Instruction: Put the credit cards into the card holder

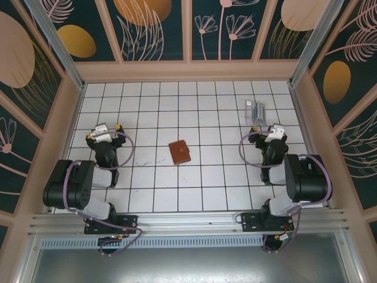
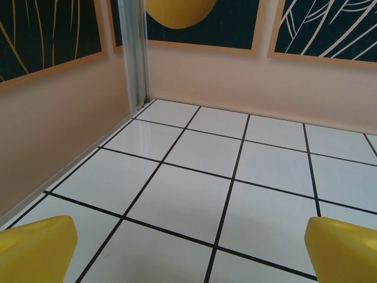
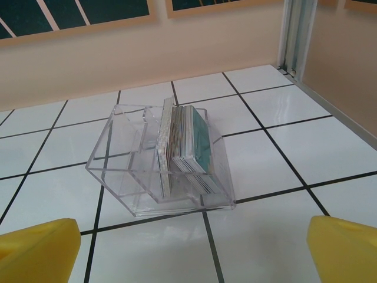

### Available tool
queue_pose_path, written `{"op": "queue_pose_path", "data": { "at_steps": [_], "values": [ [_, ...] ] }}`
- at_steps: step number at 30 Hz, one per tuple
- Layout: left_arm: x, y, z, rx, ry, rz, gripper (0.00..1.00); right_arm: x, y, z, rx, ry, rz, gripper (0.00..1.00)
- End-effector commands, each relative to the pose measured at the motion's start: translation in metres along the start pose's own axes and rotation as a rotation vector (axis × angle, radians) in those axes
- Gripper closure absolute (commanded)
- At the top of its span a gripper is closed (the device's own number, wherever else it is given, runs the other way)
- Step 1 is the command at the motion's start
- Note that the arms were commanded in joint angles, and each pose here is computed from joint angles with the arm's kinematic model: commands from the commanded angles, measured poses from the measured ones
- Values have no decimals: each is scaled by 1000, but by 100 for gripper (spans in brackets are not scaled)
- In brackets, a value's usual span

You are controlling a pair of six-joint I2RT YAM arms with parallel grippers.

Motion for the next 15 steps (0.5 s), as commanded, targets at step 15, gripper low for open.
{"op": "queue_pose_path", "data": {
  "at_steps": [15],
  "values": [
    [2, 0, -6, 25, -33, 11, 1, -4, 3, -10, -3, -36, -17, 1]
  ]
}}
Point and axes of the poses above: each hand's point on the last joint's axis, 136 mm out from that joint toward the fingers, its own x axis back along the fingers, its own y axis along the line the jaws close on, z = x × y, the point moved 5 cm from there along x, back along the fingers, and after that the axes turned 3 degrees about x, right-handed, at the moved point
